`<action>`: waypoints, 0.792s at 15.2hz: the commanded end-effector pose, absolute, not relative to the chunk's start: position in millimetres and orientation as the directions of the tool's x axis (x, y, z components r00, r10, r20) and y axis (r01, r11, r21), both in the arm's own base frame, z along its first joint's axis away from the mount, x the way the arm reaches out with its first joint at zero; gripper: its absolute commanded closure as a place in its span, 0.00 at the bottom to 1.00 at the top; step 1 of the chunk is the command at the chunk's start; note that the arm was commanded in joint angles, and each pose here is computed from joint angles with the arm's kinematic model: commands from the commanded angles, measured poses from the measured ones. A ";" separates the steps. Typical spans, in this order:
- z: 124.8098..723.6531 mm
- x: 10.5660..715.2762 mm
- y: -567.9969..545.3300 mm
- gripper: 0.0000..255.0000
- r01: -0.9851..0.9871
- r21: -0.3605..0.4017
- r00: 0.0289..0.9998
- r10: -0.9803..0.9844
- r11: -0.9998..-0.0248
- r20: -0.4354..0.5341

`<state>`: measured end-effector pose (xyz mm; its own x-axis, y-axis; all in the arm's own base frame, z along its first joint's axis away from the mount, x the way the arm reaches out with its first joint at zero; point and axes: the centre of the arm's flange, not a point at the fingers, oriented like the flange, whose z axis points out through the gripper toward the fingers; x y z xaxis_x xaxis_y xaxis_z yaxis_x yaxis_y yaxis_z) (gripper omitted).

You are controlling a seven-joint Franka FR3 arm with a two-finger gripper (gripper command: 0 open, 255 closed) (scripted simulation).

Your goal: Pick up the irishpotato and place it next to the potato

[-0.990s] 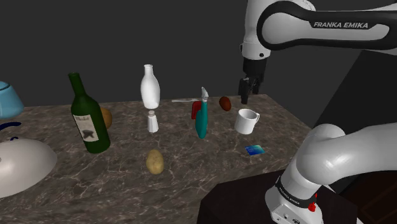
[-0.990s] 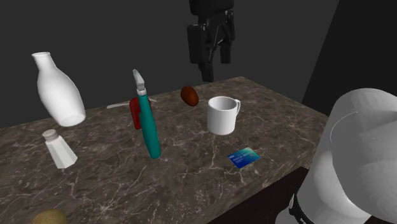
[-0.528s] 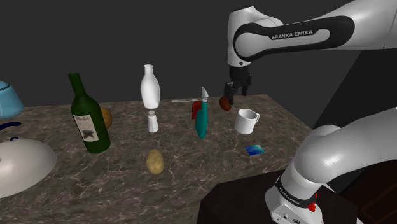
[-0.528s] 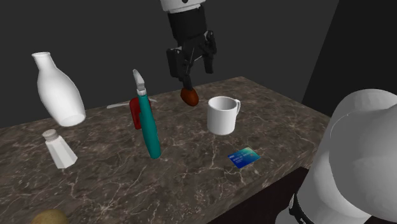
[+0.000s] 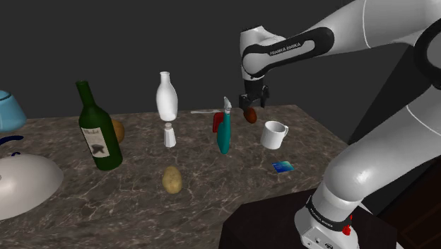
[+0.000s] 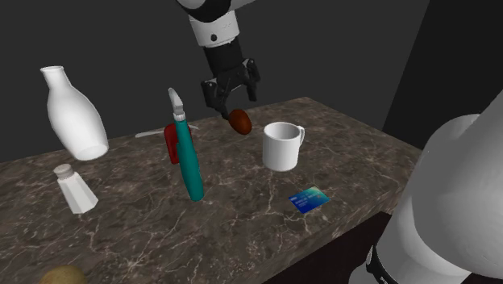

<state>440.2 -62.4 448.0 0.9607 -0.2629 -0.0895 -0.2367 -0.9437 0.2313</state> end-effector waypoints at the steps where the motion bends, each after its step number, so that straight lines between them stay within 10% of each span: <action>1: 434.1 458.3 -76.6 0.00 -0.276 0.245 0.949 -0.304 -0.929 -0.084; 12: 365.5 544.2 -173.3 0.00 -0.473 0.314 0.858 -0.511 -0.824 -0.049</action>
<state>536.2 -161.6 369.4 0.8687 -0.4924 -0.0533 -0.4550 -0.8359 0.3071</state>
